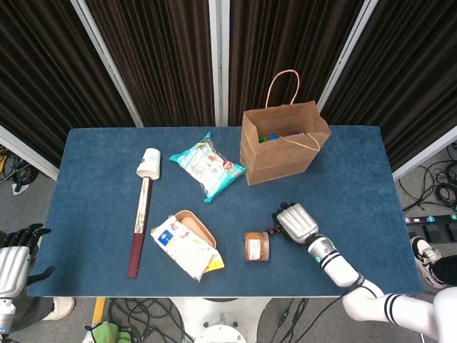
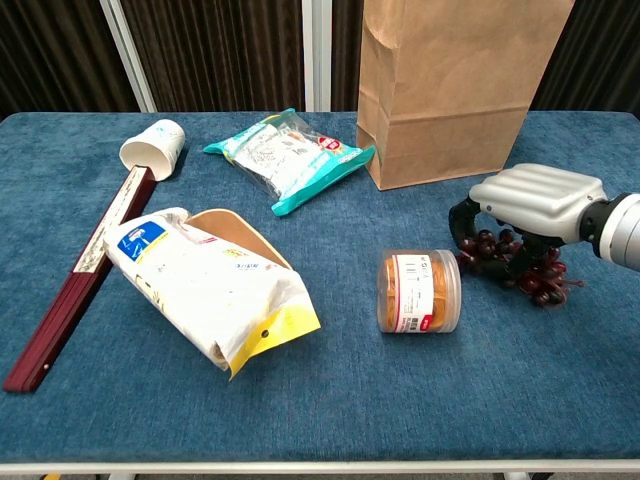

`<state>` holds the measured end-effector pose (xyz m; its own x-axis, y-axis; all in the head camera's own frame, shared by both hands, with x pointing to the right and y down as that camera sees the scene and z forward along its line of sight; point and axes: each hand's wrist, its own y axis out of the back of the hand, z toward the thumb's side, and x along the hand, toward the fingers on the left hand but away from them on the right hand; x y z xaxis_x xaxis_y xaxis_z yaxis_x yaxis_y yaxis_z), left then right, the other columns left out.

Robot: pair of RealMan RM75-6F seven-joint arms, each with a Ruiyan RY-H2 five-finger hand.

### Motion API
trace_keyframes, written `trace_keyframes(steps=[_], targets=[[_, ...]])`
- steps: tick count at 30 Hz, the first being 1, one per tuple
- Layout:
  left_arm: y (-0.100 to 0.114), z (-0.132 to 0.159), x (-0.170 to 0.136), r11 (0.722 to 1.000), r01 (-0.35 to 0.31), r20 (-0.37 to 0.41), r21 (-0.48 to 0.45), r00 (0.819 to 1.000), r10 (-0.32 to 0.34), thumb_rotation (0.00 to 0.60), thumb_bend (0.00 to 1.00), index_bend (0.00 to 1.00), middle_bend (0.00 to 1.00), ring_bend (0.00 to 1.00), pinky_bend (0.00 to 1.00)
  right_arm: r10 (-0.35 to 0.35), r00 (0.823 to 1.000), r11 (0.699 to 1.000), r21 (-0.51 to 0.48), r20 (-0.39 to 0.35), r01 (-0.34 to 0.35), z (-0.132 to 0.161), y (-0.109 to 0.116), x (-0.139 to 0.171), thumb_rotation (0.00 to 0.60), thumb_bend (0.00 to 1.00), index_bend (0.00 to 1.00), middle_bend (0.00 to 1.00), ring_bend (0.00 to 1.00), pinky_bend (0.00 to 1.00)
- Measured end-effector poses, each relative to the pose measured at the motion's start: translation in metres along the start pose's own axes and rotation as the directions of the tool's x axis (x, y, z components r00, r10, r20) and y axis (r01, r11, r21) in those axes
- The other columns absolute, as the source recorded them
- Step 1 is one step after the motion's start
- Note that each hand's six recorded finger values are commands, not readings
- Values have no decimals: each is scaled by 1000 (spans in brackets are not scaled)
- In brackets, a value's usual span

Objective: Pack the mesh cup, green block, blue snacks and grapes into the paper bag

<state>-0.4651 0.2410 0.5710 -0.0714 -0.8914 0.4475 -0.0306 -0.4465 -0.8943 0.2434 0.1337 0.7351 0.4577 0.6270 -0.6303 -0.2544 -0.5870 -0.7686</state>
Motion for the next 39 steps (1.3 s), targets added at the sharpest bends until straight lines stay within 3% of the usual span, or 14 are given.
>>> trace_keyframes(steps=[7,11,14,17,24,27,32,36,39], targets=[[0,-1,-1,1000,-1,-1,0,1000,1,600,50,311,298,258,239,-119,993,992,-45,-22,118,1,21,6,600,347,733,669,472,656],[1,-1,-1,1000,-4,0,0,1000,4,600,50,311,298,258,239,-223,974,973,-70,-47,219,1,51,17,600,348,733,672,485,685],[1,0,-1,1000,-3,2,1,1000,3,600,50,311,298,258,238,-317,946,946,-97,-67,310,2,81,28,600,354,733,672,491,692],[2,1,0,1000,-5,6,2,1000,5,600,50,311,298,258,239,-416,906,904,-141,-82,403,3,117,41,600,358,733,673,492,693],[4,5,1,1000,-10,17,6,1000,10,600,51,311,298,258,238,-627,776,769,-214,-66,602,-5,211,58,600,357,733,672,492,693],[5,5,1,1000,-9,17,5,1000,9,600,50,311,298,258,239,-672,740,720,-245,-10,650,-15,241,54,600,357,733,672,491,693],[4,4,-1,1000,-7,10,4,1000,7,600,51,311,298,258,239,-692,714,666,-284,111,690,-36,276,38,600,357,731,672,489,687],[4,3,-2,1000,-5,7,5,1000,4,600,50,311,298,258,238,-702,677,609,-308,220,731,-53,308,22,600,350,728,672,488,683],[3,1,-2,1000,-1,2,5,1000,1,600,50,311,298,258,238,-698,654,585,-296,292,756,-65,323,10,600,346,718,672,486,676]])
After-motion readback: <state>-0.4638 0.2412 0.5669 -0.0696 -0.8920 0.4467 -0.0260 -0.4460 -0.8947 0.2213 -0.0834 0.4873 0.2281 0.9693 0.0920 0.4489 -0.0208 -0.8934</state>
